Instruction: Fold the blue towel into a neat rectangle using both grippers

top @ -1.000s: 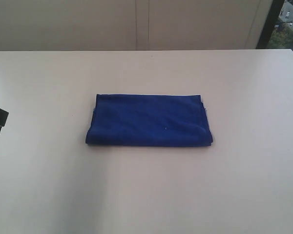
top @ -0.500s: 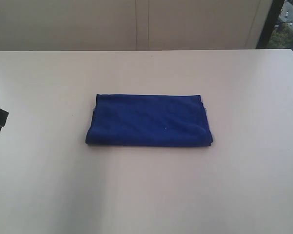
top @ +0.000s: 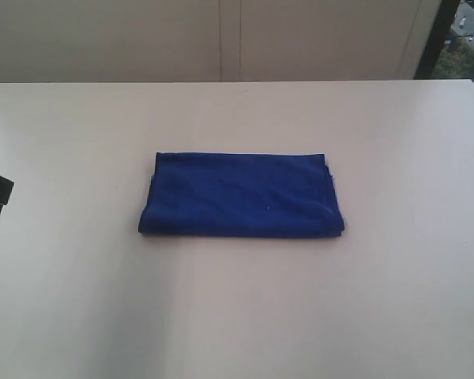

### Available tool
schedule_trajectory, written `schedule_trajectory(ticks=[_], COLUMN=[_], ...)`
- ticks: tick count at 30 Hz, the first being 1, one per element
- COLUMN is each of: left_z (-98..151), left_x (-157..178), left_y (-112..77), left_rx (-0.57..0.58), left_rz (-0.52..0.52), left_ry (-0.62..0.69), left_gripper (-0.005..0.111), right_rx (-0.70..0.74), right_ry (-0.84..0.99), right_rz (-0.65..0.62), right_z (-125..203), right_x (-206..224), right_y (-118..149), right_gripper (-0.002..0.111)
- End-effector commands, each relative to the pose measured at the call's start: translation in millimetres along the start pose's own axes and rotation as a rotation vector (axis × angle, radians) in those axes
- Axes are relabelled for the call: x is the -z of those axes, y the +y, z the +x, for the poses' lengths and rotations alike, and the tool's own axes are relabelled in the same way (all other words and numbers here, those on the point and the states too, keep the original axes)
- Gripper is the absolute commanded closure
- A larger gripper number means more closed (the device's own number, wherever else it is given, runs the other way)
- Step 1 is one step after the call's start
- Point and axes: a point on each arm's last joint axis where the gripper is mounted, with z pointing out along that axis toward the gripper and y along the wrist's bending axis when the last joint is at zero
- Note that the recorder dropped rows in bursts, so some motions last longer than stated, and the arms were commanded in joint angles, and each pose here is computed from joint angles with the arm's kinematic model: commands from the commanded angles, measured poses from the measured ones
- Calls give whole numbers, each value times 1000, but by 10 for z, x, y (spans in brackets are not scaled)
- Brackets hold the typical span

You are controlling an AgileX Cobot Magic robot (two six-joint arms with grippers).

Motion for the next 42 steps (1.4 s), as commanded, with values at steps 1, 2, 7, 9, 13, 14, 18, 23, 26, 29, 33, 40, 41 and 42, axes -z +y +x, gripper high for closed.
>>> schedule_trajectory(ticks=[1,2,7,9,13,14,18,23,26,29,33,40,41,42], left_z=[32,32,32,32,32,32,32,34,36,53,107,412,488,577], left_x=[0,0,0,0,0,0,0,10,39,134,350,786,820,821], left_y=[-6,-6,-6,-6,-6,-6,-6,-8,-14,-33,-65,-141,-142,-138], left_rx=[13,13,13,13,13,13,13,12,10,2,-73,-139,-149,-156], left_rz=[9,9,9,9,9,9,9,9,9,8,-11,-45,-56,-64], left_ry=[8,8,8,8,8,8,8,4,-10,-49,-137,-330,-352,-362], left_gripper=[107,107,107,107,107,107,107,107,107,107,107,107,107,107], right_rx=[6,6,6,6,6,6,6,6,6,6,6,6,6,6], right_ry=[-14,-14,-14,-14,-14,-14,-14,-14,-14,-14,-14,-14,-14,-14], right_rz=[8,8,8,8,8,8,8,8,8,8,8,8,8,8], right_z=[3,3,3,3,3,3,3,3,3,3,3,3,3,3], right_x=[-3,-3,-3,-3,-3,-3,-3,-3,-3,-3,-3,-3,-3,-3], right_y=[-5,-5,-5,-5,-5,-5,-5,-5,-5,-5,-5,-5,-5,-5], right_gripper=[108,108,108,108,108,108,108,108,108,108,108,108,108,108])
